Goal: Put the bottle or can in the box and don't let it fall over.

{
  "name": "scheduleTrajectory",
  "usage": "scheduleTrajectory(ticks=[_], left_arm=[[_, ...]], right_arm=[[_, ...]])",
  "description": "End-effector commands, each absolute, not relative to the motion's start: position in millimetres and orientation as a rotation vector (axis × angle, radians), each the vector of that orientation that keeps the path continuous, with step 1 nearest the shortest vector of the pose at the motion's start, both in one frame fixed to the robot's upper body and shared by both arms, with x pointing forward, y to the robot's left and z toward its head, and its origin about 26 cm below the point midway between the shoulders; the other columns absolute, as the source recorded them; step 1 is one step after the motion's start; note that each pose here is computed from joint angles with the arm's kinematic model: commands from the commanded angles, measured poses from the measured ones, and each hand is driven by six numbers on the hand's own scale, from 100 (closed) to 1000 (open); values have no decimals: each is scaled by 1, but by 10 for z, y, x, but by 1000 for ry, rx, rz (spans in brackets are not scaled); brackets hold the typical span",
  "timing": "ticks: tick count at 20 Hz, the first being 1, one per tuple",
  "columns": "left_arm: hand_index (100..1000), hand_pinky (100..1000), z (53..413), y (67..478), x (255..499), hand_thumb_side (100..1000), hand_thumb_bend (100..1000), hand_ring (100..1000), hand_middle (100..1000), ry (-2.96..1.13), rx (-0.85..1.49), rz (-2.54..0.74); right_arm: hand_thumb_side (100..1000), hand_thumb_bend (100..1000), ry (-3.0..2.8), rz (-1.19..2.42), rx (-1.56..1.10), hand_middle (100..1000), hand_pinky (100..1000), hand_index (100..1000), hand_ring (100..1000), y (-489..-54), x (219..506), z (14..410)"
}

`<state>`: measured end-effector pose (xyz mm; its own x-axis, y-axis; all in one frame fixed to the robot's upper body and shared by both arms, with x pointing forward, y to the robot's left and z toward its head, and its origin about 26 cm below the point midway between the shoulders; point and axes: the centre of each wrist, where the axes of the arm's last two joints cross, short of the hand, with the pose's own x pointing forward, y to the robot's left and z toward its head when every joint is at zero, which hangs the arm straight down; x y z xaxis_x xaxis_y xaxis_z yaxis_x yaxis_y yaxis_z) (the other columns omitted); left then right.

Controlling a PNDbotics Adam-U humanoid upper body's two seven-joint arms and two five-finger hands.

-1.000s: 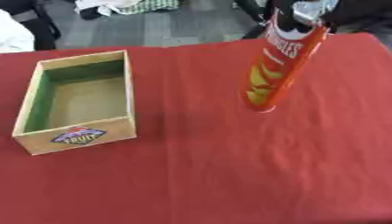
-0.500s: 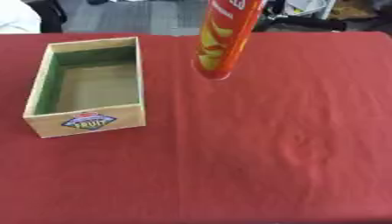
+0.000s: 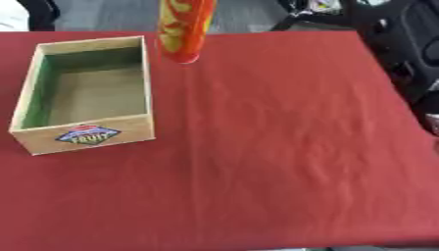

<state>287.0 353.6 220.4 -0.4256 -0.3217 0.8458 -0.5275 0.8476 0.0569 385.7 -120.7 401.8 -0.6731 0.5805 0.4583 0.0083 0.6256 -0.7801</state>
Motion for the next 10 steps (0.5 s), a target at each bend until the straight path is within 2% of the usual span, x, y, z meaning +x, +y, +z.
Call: scheduleTrajectory(ticks=[1,10], left_arm=[[742,923,2331,3529,2847,740,572,828,781,-2092,632,238],[743,921,2495,3420,2876,738,577,825,781,-2161,580,230]], right_arm=[[100,100,-2164,1008,-493,402,110,418,417,-1160,3881,4121],[100,100,-2229,929,-388,409,100,429,419,-728,3974,4066]])
